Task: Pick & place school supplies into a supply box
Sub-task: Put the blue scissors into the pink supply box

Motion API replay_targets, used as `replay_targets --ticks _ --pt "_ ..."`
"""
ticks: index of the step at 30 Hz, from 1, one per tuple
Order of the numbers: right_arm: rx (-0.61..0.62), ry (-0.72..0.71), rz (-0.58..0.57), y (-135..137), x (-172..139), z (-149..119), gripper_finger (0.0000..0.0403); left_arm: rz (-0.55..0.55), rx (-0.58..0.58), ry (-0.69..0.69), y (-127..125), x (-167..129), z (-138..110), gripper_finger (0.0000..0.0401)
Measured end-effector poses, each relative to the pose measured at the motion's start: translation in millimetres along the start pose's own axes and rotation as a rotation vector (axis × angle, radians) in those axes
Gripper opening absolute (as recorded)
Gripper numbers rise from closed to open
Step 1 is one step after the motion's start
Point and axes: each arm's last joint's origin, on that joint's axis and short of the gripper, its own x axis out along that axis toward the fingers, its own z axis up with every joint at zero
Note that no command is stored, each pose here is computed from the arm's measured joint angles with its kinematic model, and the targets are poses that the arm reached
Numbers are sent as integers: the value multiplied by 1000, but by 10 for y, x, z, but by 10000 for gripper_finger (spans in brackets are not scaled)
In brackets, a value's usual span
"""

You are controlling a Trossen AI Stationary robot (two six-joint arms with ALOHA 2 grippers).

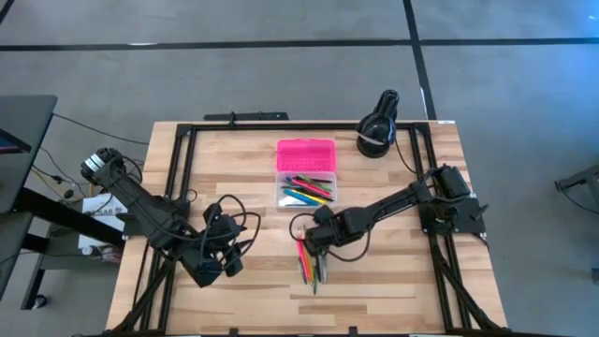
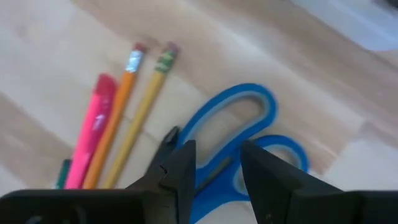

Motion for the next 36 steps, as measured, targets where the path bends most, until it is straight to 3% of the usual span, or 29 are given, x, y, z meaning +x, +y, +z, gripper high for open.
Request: replay_targets --ticks 19,27,36 --pt "83 20 -31 42 173 -96 118 8 5 6 8 0 -7 164" --pt "-34 83 -72 6 120 -201 118 9 8 6 10 1 -6 164" --pt "-259 172 -100 48 17 -453 118 16 33 3 15 1 -7 164"
